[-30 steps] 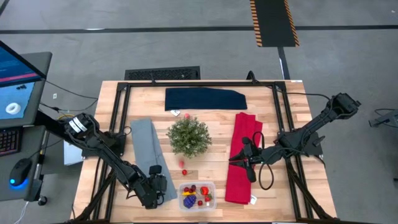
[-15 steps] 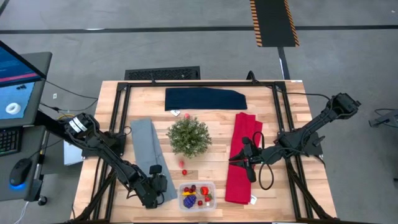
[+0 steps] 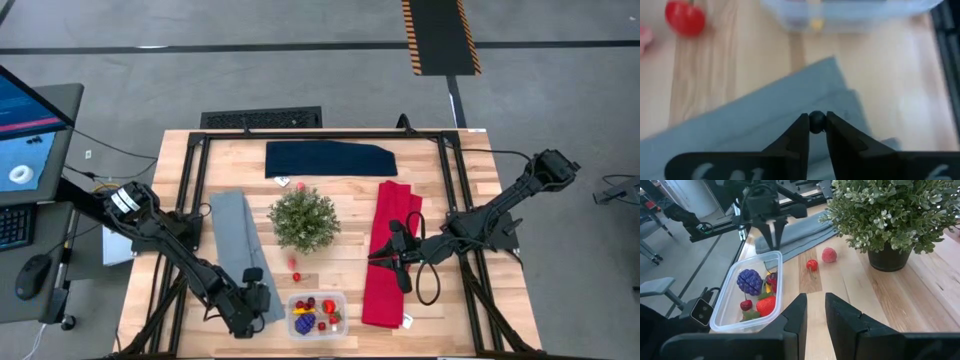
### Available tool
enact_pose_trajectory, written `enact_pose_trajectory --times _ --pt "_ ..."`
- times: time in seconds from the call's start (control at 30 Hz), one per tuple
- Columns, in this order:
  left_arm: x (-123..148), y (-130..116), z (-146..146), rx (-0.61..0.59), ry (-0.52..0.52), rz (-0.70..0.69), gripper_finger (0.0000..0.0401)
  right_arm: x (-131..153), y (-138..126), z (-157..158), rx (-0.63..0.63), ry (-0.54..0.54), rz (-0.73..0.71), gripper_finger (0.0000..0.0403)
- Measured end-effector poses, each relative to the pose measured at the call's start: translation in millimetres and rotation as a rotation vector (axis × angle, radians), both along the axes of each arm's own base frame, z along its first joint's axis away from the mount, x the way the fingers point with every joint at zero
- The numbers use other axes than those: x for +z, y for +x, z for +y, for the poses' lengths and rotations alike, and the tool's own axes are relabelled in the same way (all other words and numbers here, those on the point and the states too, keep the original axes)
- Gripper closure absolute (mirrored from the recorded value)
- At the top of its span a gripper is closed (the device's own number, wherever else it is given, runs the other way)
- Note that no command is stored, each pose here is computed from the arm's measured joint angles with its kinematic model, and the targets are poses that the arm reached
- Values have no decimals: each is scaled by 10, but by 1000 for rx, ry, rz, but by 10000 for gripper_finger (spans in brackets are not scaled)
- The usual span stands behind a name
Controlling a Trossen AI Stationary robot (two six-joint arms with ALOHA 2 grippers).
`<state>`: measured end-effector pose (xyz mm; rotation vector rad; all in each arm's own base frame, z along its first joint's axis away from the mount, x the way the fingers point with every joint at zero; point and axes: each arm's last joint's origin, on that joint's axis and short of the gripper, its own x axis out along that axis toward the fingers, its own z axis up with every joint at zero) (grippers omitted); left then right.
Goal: Pick and placing Produce into tupperware
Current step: Put the blueberry into the transparent container
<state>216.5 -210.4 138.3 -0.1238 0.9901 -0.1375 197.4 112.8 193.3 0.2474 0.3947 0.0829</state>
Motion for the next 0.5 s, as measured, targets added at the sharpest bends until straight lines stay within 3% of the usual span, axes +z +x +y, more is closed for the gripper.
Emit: enact_pose_trajectory --times 0.5 --pt "456 254 -215 -136 14 -145 355 0 0 1 0 0 0 310"
